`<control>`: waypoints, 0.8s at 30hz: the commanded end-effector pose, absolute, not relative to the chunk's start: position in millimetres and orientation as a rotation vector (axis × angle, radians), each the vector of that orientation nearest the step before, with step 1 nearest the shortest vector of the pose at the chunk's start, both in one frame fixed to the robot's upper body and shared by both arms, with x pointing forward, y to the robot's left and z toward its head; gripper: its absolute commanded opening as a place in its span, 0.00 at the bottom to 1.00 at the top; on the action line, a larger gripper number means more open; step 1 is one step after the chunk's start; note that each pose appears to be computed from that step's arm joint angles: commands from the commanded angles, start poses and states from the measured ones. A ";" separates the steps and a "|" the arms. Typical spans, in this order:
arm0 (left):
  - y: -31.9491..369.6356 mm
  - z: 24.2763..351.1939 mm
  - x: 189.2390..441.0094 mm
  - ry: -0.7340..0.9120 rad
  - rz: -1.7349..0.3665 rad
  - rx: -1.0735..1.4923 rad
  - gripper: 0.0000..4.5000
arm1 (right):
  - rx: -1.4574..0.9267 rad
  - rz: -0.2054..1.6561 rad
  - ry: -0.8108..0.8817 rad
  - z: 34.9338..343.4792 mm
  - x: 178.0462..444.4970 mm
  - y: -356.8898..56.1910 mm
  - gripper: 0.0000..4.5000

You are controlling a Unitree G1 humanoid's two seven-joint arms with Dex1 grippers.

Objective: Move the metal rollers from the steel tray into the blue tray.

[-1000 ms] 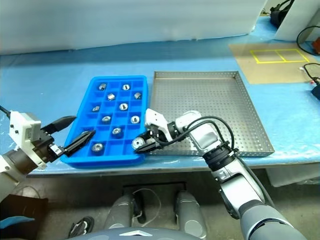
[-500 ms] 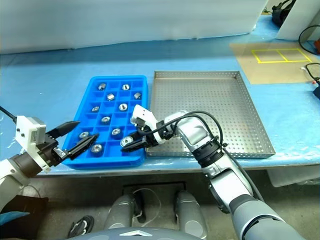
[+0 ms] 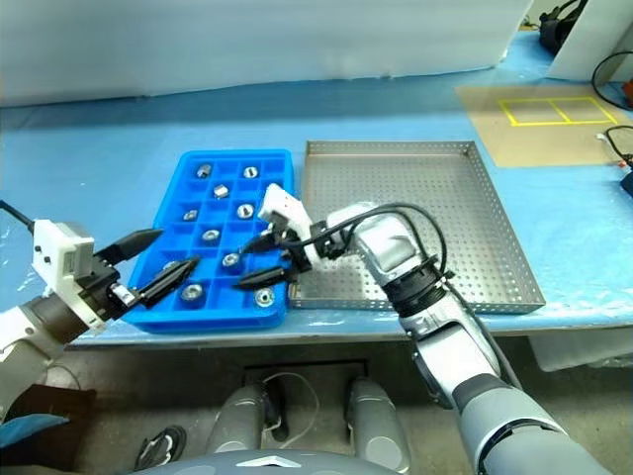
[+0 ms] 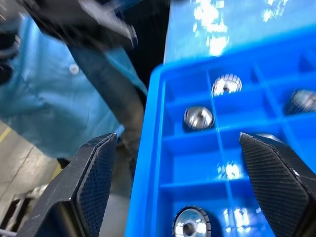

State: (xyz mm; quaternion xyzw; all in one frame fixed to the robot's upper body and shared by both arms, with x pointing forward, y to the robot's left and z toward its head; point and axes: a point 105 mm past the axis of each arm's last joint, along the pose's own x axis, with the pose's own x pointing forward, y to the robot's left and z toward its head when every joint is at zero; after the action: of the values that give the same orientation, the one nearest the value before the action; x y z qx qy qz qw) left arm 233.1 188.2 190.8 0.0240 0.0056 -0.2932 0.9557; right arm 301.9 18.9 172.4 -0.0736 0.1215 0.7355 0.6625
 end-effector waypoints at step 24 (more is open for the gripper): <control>181.1 208.6 330.3 -0.194 -0.485 0.022 1.00 | -0.302 0.843 0.051 187.9 404.8 -68.6 0.91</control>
State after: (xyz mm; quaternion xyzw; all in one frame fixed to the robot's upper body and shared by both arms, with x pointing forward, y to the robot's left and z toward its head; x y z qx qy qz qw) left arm 328.3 179.0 193.9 -0.0020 -0.0647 -0.2531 0.9653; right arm 394.2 -64.6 180.9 -0.1307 0.0371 0.4457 0.8848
